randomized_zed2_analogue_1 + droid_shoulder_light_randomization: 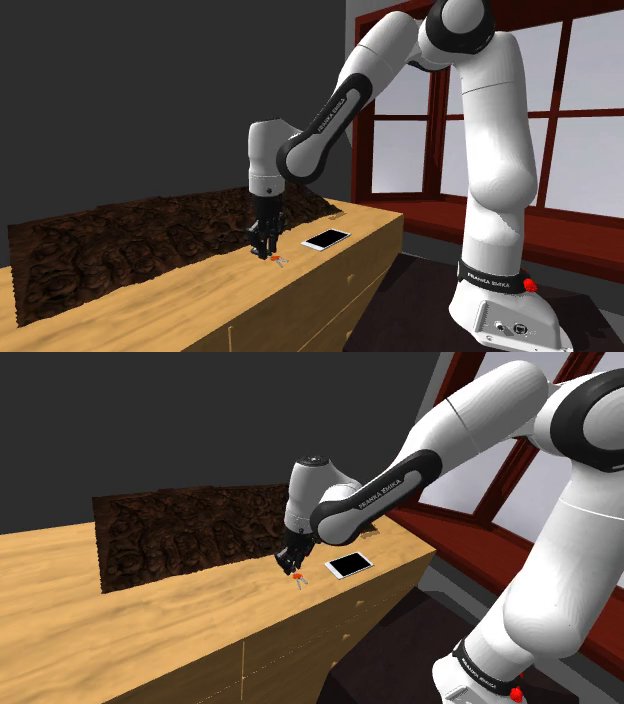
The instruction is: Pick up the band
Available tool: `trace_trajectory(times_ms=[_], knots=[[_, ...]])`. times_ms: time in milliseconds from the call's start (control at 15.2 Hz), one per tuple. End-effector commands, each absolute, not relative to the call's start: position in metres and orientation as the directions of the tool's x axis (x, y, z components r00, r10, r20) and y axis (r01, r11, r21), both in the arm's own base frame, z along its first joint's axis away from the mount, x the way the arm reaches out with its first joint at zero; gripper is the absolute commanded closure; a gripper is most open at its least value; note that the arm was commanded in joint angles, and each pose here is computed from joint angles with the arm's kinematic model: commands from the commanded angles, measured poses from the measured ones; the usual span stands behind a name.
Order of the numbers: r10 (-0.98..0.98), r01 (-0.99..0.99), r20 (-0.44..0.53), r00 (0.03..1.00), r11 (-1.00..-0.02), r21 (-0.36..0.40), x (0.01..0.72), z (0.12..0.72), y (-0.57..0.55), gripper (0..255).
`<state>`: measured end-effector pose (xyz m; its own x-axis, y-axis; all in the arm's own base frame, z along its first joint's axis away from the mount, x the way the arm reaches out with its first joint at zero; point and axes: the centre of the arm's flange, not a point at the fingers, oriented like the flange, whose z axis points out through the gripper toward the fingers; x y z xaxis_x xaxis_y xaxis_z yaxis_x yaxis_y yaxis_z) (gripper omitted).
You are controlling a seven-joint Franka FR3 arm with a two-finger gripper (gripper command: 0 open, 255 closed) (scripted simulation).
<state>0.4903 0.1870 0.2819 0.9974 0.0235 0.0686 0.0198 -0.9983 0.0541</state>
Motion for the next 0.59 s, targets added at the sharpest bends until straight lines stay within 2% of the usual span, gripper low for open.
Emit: trace_trajectory(times_ms=[0, 528], knots=[[0.024, 0.020, 0.069, 0.997, -0.998, 0.054, 0.490, 0.282, 0.187, 255], [0.024, 0.020, 0.069, 0.997, -0.998, 0.054, 0.491, 0.308, 0.187, 255]])
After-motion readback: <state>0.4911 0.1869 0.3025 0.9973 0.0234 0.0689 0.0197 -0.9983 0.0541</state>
